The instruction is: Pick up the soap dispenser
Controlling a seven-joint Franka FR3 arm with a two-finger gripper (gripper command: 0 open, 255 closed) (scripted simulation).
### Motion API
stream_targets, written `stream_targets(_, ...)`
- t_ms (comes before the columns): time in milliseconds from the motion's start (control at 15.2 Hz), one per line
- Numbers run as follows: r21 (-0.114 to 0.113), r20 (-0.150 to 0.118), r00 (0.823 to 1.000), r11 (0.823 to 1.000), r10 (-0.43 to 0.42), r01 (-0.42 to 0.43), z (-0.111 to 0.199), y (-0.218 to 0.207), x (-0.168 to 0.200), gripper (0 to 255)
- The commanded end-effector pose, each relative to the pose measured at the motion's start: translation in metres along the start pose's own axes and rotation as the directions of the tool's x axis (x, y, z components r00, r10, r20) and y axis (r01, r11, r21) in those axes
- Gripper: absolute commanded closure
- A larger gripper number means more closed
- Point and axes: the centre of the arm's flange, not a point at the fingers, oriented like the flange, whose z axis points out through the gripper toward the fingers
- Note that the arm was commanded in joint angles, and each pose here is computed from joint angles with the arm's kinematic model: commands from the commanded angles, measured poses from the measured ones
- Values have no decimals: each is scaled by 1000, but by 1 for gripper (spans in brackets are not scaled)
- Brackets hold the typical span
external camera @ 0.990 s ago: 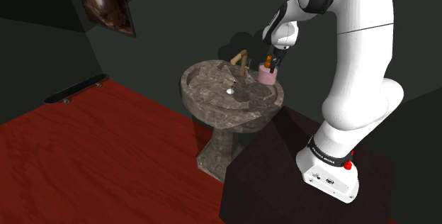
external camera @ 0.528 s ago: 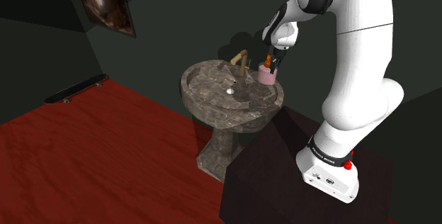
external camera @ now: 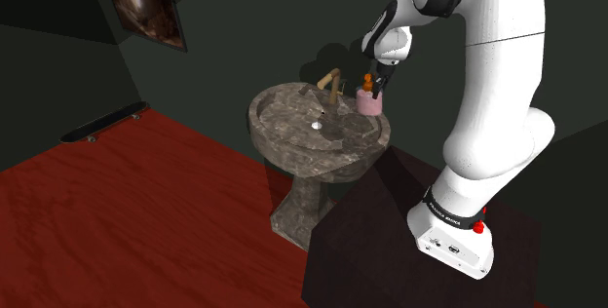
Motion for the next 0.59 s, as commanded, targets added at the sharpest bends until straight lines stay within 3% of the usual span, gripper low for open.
stream_targets(0, 0, 0, 1000, 1000, 0, 0, -10, 1, 1, 255)
stream_targets(528, 0, 0, 1000, 1000, 0, 0, -53, 4, 1, 255)
